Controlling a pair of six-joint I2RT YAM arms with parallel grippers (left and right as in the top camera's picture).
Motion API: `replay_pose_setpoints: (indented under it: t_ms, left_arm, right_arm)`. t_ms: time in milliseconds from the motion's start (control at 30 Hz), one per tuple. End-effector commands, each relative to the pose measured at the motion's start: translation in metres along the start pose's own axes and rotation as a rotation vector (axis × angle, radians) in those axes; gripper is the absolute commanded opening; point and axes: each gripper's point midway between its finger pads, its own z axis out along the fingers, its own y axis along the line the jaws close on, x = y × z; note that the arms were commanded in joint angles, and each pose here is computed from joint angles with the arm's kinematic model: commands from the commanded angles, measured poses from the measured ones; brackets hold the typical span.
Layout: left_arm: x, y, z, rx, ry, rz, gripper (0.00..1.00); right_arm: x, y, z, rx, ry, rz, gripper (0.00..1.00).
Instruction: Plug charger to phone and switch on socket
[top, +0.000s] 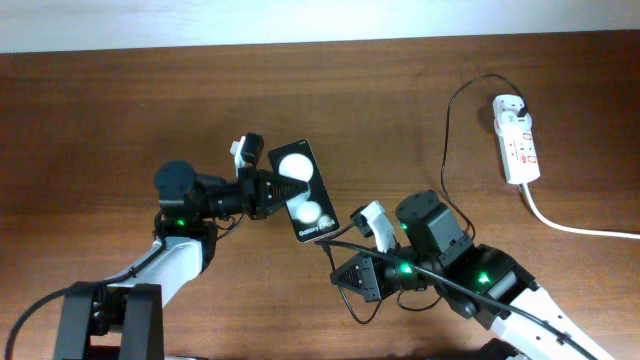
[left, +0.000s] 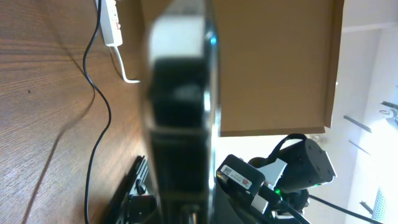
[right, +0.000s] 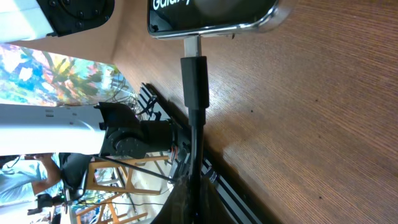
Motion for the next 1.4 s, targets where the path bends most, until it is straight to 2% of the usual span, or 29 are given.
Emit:
replay_pose_setpoints:
  t_ms: [0,1367]
  left_arm:
    - [-0.0015,-0.0089,-0.0003,0.008,0.008,0.057,0.00]
    - [-0.0058,-0.0085,-0.0002,0.005,-0.017,0.048,0.00]
  right_arm:
    - [-0.0029,0.0023,0.0022,-0.003,0.002,-0.003,0.04]
    - [-0.0028,0.0063,-0.0004,-0.016,-0.005,-0.014,0.04]
